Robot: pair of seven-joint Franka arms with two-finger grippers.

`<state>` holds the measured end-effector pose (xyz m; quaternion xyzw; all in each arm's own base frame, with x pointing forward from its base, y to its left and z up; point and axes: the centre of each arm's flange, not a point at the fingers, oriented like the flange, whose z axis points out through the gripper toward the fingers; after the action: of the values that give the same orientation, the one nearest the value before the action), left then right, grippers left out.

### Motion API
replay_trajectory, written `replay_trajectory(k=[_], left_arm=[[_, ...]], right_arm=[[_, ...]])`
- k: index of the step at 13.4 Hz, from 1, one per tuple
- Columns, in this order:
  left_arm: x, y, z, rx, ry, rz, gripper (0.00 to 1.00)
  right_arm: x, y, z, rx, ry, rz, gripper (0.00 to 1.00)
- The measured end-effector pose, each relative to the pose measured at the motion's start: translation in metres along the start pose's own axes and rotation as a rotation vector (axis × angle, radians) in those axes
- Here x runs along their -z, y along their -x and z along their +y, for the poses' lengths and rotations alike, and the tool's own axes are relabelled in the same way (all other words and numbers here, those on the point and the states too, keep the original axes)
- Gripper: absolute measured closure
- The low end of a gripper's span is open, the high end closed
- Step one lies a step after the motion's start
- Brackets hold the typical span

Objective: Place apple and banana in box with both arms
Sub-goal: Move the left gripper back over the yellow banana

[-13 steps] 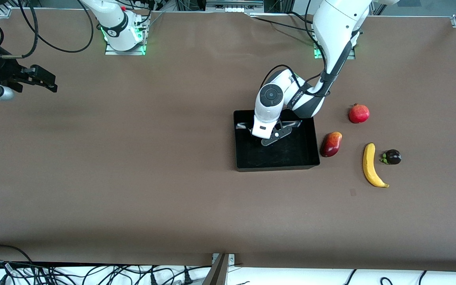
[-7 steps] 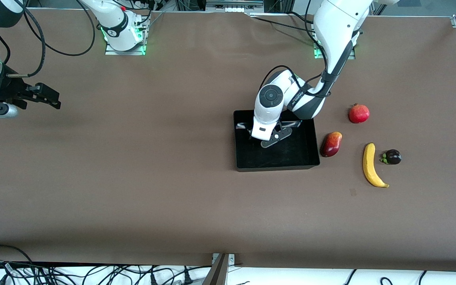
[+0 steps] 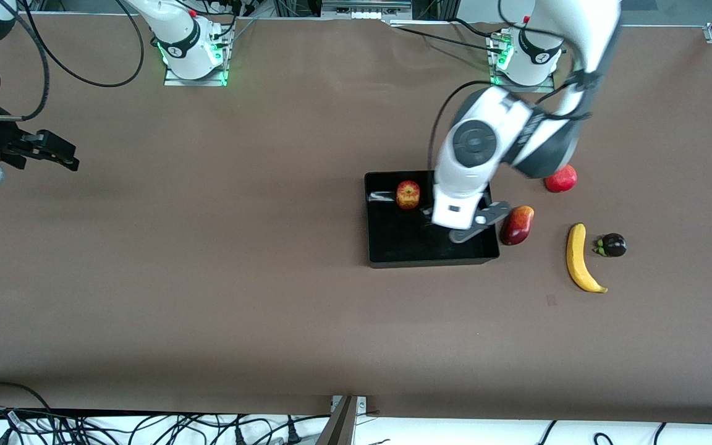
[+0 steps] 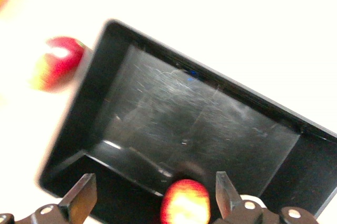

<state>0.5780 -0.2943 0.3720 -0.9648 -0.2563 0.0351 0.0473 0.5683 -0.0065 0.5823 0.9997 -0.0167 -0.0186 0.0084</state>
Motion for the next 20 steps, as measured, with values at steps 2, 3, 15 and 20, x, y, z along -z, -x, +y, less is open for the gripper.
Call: replay_trajectory(k=[2, 3, 15, 20], left_arm=[[0.017, -0.037, -0.044, -0.112, -0.03, -0.032, 0.0], [0.019, -0.057, -0.065, -0.158, -0.038, -0.049, 0.0], [-0.052, -0.219, -0.217, -0.436, 0.015, -0.026, 0.0], [-0.101, -0.247, -0.23, -0.421, 0.04, 0.023, 0.0]], right_arm=[[0.0, 0.002, 0.001, -0.002, 0.0, -0.014, 0.0], [0.0, 0.002, 0.0, 0.0, -0.001, -0.013, 0.0], [0.012, 0.012, 0.0, -0.002, -0.01, -0.017, 0.0], [0.029, 0.015, 0.005, -0.011, -0.01, -0.006, 0.0]])
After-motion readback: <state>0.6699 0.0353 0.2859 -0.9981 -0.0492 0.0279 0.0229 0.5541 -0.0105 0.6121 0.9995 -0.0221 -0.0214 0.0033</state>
